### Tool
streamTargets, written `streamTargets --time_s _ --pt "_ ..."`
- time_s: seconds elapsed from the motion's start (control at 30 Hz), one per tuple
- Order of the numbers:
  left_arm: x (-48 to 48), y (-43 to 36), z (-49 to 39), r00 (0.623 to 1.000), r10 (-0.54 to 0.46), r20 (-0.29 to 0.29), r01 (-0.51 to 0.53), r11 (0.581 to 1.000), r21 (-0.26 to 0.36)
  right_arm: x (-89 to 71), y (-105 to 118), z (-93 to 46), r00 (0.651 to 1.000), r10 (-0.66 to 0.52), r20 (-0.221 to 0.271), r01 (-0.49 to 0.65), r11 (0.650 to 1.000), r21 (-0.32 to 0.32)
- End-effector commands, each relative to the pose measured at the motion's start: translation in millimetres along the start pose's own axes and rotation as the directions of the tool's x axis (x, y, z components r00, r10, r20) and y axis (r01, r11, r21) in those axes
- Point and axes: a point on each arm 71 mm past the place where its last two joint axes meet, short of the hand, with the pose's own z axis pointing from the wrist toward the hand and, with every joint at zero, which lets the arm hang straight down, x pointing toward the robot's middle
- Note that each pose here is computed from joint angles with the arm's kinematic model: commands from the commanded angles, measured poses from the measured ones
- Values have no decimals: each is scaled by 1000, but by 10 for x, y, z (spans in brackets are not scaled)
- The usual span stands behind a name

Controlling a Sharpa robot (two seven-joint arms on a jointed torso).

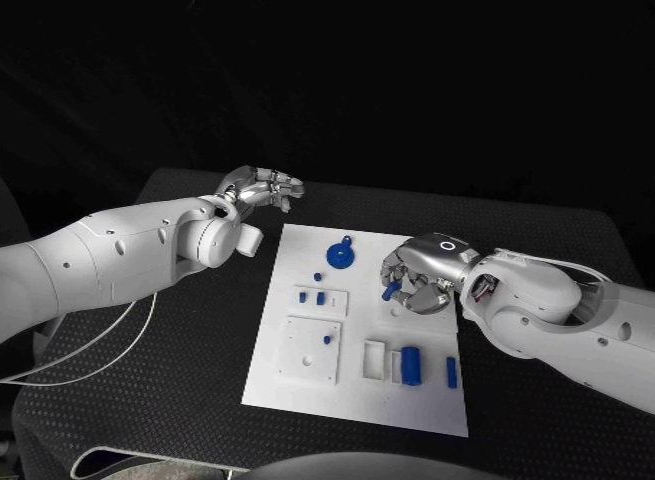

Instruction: Assemble the parts on the task board

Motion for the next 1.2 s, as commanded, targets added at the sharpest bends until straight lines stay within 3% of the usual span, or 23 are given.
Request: streamTargets --time_s 0.03,0.4,0.73,1.2 --pt "22 -14 9 1000 -7 -9 7 1000 10 -16 168 66 1000 10 6 -10 999 -38" --pt "56 -19 45 1000 -5 -10 5 1000 14 -50 800 395 999 -3 47 13 981 -192" --pt "79 -25 52 1000 -6 -11 6 1000 15 255 1206 543 1000 2 4 -1 961 -278" --pt "116 -33 51 1000 -9 -20 9 1000 14 585 1308 591 997 -7 -77 -16 957 -290"
